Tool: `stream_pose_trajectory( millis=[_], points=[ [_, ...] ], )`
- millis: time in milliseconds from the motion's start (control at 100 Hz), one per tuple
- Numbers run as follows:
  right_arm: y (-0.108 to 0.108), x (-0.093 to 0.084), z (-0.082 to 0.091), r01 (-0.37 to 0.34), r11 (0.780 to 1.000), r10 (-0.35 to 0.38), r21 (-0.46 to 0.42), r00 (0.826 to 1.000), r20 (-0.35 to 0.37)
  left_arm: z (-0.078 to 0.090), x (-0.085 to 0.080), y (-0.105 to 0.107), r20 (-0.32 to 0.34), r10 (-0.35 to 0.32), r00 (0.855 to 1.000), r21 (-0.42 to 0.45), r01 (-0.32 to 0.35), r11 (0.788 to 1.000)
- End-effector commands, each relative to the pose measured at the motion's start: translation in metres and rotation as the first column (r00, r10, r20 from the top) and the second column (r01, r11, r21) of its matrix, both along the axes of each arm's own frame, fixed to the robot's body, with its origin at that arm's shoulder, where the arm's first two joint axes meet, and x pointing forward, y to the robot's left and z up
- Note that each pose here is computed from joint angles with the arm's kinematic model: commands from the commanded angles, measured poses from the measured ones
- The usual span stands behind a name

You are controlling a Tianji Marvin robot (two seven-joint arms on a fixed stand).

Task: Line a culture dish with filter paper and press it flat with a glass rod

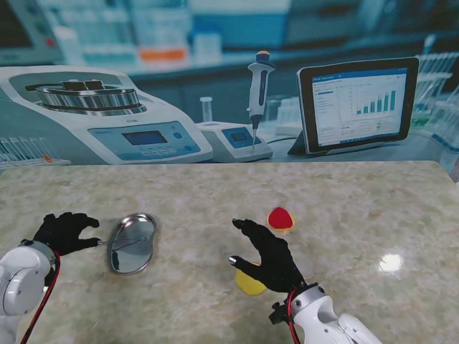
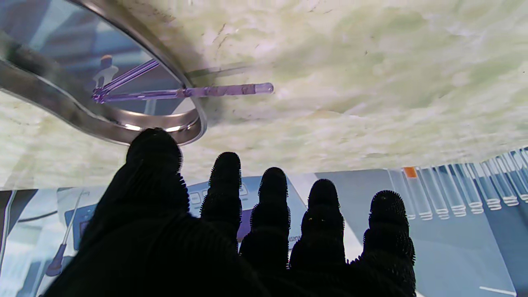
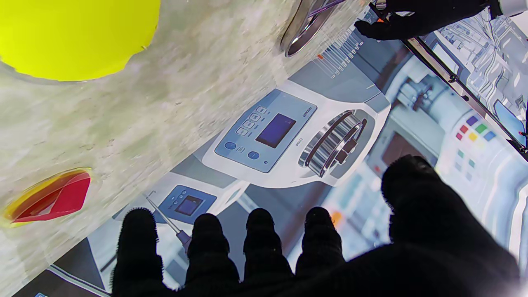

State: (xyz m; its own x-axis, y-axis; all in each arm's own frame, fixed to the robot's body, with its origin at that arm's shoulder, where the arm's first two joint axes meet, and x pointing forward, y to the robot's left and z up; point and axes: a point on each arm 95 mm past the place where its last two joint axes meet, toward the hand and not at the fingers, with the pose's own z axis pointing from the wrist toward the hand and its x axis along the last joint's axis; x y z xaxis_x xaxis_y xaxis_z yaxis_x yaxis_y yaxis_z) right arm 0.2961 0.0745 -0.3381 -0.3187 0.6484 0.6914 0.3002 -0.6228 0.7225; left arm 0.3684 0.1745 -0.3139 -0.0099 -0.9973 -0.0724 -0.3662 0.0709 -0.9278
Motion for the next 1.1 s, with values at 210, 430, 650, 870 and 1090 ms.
stream_pose_trajectory(
  millis=[210,430,650,870,1090],
  points=[
    [0.002,-0.003,-0.001,-0.001,1.000,0.001,0.003,1.000,-0.008,-0.018,0.004,0.006,-0.052,0.023,0.998,0.007,-0.023,1.000],
    [0.003,-0.003,-0.001,-0.003,1.000,0.003,0.005,1.000,-0.007,-0.022,0.005,0.005,-0.054,0.021,0.998,0.001,-0.021,1.000],
    [0.004,-0.002,-0.001,-0.006,1.000,0.006,0.004,1.000,-0.011,-0.029,0.007,0.004,-0.030,0.010,1.000,-0.009,-0.010,1.000],
    [0.004,-0.002,-0.001,-0.008,1.000,0.008,0.003,1.000,-0.014,-0.033,0.008,0.001,-0.047,-0.005,0.999,-0.009,0.005,1.000],
    [0.005,-0.002,-0.001,-0.008,1.000,0.008,0.002,1.000,-0.015,-0.036,0.009,-0.003,-0.061,-0.014,0.998,-0.024,0.013,1.000]
  ],
)
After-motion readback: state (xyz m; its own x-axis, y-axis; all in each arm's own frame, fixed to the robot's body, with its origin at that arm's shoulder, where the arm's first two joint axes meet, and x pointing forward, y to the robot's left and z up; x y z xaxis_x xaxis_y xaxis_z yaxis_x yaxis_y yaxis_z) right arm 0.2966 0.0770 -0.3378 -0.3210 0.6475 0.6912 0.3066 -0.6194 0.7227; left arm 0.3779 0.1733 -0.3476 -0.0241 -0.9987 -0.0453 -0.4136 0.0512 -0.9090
